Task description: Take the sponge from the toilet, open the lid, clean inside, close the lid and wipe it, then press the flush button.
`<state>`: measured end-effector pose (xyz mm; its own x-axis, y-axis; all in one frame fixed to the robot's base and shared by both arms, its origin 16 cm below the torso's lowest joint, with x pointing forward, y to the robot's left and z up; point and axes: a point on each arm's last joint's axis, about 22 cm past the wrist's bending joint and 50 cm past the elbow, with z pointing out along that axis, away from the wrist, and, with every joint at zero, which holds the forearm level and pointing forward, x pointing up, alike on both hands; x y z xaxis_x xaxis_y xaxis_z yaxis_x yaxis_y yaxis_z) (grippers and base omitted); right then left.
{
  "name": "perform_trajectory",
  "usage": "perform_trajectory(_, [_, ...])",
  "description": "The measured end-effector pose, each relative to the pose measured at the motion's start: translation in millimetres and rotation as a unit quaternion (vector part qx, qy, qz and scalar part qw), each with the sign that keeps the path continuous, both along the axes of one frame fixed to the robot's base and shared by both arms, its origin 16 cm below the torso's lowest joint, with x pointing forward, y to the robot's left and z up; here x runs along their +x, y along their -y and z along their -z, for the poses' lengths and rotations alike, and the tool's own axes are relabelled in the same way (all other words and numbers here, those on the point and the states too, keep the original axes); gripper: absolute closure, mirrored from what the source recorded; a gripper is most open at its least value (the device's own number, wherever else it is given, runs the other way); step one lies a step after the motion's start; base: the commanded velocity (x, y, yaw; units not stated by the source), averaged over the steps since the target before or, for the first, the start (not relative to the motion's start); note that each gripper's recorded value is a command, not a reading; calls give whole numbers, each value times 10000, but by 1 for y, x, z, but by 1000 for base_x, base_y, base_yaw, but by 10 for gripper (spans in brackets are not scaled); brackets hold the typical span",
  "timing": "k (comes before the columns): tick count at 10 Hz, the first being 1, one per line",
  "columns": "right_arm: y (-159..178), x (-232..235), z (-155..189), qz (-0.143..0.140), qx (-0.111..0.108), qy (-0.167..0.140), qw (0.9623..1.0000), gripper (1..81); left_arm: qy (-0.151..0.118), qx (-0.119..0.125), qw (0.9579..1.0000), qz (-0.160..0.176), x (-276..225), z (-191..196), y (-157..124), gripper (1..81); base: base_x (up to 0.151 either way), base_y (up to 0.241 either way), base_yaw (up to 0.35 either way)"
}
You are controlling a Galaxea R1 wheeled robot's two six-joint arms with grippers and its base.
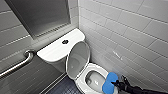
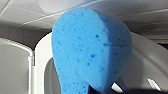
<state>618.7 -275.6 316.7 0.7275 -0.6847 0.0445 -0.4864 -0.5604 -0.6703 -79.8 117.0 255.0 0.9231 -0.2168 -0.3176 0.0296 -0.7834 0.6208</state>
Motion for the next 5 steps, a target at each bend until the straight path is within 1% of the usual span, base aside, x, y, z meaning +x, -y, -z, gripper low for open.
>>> perform_trajectory(1, [8, -23, 2, 119, -19, -112, 9999, 811, 0, -2, 10000, -1, 0, 0, 0, 10, 0, 0, 0])
perform_trajectory(2, [10, -35, 2, 201, -17, -156, 9997, 811, 2, -6, 10000, -2, 0, 0, 1, 10, 0, 0, 0])
perform_trajectory(5, [1, -57, -18, 371, 146, -132, 9991, 811, 1, -25, 10000, -15, 0, -1, 3, 10, 0, 0, 0])
